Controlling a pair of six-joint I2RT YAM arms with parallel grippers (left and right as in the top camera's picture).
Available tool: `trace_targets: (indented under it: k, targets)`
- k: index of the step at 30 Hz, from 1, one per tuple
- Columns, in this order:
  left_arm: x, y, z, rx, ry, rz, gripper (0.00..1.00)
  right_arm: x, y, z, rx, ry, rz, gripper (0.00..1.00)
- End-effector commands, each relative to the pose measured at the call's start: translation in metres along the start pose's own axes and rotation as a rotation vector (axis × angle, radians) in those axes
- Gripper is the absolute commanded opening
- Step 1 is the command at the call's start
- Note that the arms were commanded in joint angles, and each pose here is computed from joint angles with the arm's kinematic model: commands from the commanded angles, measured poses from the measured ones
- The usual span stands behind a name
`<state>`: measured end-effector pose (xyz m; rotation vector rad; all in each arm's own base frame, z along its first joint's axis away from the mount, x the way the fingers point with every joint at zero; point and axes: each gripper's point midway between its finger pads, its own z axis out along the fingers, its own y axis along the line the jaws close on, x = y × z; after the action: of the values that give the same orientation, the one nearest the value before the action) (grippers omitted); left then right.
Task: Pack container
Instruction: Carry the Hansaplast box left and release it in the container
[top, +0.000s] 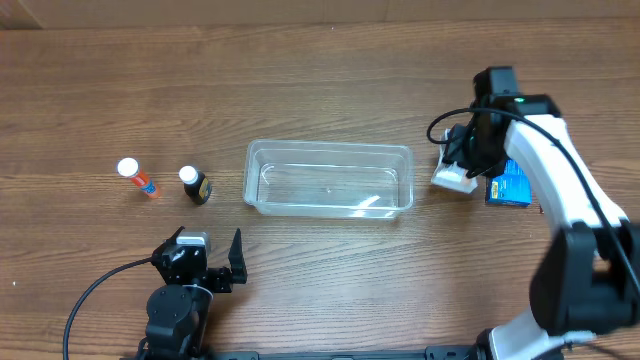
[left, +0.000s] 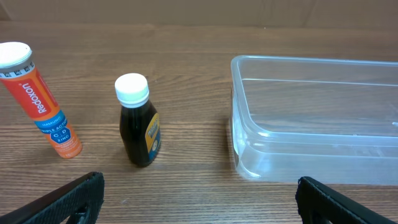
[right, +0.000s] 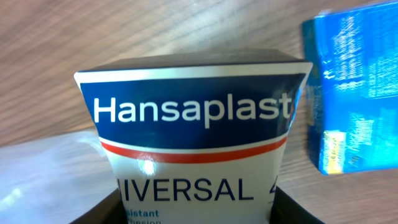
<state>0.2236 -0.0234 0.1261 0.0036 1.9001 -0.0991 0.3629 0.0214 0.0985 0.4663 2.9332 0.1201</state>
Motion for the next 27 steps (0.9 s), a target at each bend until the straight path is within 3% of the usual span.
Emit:
trace_targets:
  k: [1,5,11,16,22,27]
  targets:
    - [-0.001,0.0,0.0,0.002,-0.008,-0.016,1.0,-0.008,0.021,-0.086,-0.091,-0.197,-0.034,0.49]
    - [-0.001,0.0,0.0,0.002,-0.008,-0.016,1.0,0.021,0.044,-0.115,-0.138,-0.218,-0.121,0.47]
    - [-0.001,0.0,0.0,0.002,-0.008,-0.016,1.0,0.054,0.109,-0.102,-0.179,-0.178,-0.213,0.47]
    - [-0.001,0.0,0.0,0.002,-0.008,-0.016,1.0,0.069,0.136,-0.05,-0.124,-0.106,-0.213,0.47]
    - [-0.001,0.0,0.0,0.002,-0.008,-0.016,1.0,0.074,0.132,0.006,-0.027,0.007,-0.216,0.47]
    - [-0.001,0.0,0.0,0.002,-0.008,-0.016,1.0,0.074,0.128,0.025,0.015,0.028,-0.216,0.47]
